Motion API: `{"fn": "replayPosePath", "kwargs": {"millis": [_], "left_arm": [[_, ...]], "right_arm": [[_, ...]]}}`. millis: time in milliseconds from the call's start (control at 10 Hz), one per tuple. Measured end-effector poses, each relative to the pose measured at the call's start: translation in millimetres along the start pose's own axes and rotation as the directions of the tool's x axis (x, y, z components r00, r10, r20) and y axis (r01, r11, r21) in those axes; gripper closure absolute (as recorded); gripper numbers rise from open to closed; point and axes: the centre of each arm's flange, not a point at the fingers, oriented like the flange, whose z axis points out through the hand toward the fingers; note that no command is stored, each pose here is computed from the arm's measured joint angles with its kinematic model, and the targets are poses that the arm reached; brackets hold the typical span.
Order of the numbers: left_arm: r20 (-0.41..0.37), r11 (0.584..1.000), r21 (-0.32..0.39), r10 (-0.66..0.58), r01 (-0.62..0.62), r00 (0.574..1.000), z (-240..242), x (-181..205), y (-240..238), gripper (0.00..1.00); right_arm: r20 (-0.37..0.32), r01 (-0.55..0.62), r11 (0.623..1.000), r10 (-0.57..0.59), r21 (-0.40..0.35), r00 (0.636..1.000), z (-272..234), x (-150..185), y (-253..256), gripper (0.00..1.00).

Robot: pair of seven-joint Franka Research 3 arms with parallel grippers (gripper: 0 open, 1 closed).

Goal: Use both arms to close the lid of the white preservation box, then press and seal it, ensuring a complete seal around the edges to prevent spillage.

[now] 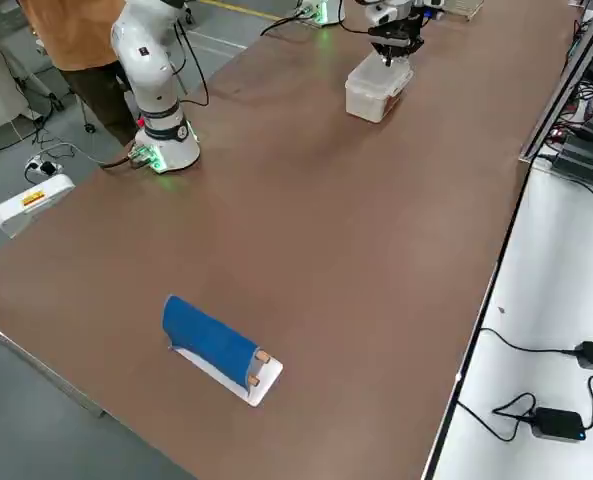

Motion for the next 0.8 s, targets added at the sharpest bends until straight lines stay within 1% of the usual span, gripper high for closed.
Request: {"fn": "replayPosePath", "kwargs": {"millis": [400,800], "left_arm": [[0.002,1.000,0.029,0.000,0.000,1.000,-0.4,-0.5,2.2,0.99],[0.005,0.994,0.105,0.020,-0.020,1.000,5.8,-8.7,-5.3,0.99]], "right_arm": [[0.000,0.000,1.000,0.000,0.000,1.000,0.1,-0.3,0.2,0.94],[0.000,0.000,1.000,0.000,0.000,1.000,0.0,-0.3,0.2,0.94]]}}
